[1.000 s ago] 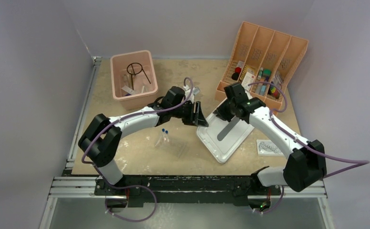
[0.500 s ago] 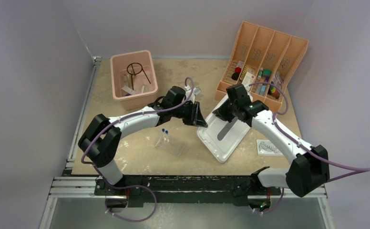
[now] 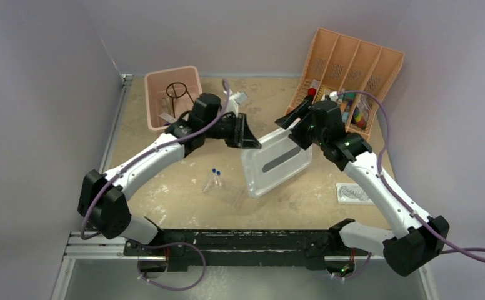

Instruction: Organize the chemistry lab equipment

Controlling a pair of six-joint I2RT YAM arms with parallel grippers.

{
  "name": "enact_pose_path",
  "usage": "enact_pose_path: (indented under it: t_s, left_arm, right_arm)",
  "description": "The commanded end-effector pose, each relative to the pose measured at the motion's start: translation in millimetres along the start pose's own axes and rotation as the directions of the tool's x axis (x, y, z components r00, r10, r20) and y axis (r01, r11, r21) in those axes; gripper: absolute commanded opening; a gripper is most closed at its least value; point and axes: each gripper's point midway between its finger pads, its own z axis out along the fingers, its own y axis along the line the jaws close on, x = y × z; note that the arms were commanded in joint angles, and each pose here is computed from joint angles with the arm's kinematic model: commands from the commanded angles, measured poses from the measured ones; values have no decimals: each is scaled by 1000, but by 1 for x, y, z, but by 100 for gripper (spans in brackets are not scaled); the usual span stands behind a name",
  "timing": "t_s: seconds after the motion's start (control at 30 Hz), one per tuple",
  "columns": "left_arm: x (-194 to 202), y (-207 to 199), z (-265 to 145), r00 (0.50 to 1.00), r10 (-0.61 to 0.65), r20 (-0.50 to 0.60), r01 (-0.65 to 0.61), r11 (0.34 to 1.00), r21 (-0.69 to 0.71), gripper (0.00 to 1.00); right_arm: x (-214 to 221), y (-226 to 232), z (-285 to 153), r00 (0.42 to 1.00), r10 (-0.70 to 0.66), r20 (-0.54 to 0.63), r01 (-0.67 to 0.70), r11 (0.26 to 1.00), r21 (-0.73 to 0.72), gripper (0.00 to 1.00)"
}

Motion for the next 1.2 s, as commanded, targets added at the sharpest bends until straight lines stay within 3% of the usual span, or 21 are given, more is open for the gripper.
enact_pose_path:
  t_s: [0.0,0.23,0.37,0.6,0.77,0.93,1.03,1.17]
  left_arm:
    - [-57,-25,-53,986,37,162,-46,997,54,0]
    - [-107,-30,-95,952,20,307,-36,998,47,0]
    - [-146,-23,-126,898,-59,436,31,997,71,0]
    - [-213,-10,-206,718,-141,682,69,989,131,0]
    - [-249,36,-282,517,-201,832,162,977,135,0]
    - [-263,74,-335,356,-201,913,214,968,130,0]
    - [-263,80,-351,298,-229,926,215,962,169,0]
    - [-258,102,-355,259,-262,930,284,941,186,0]
  right_arm:
    - [-34,71,-40,989,-70,129,103,958,-266,73]
    - [-50,120,-71,960,-140,241,239,856,-457,75]
    - [-51,132,-70,954,-155,258,268,829,-492,75]
    - [-47,147,-51,960,-166,226,264,806,-530,77]
    - [-44,161,-22,963,-199,183,267,809,-523,77]
    - [-41,174,4,958,-244,154,288,804,-519,77]
    - [-41,174,23,954,-263,143,299,818,-491,76]
    - [-38,171,46,954,-279,111,299,838,-457,76]
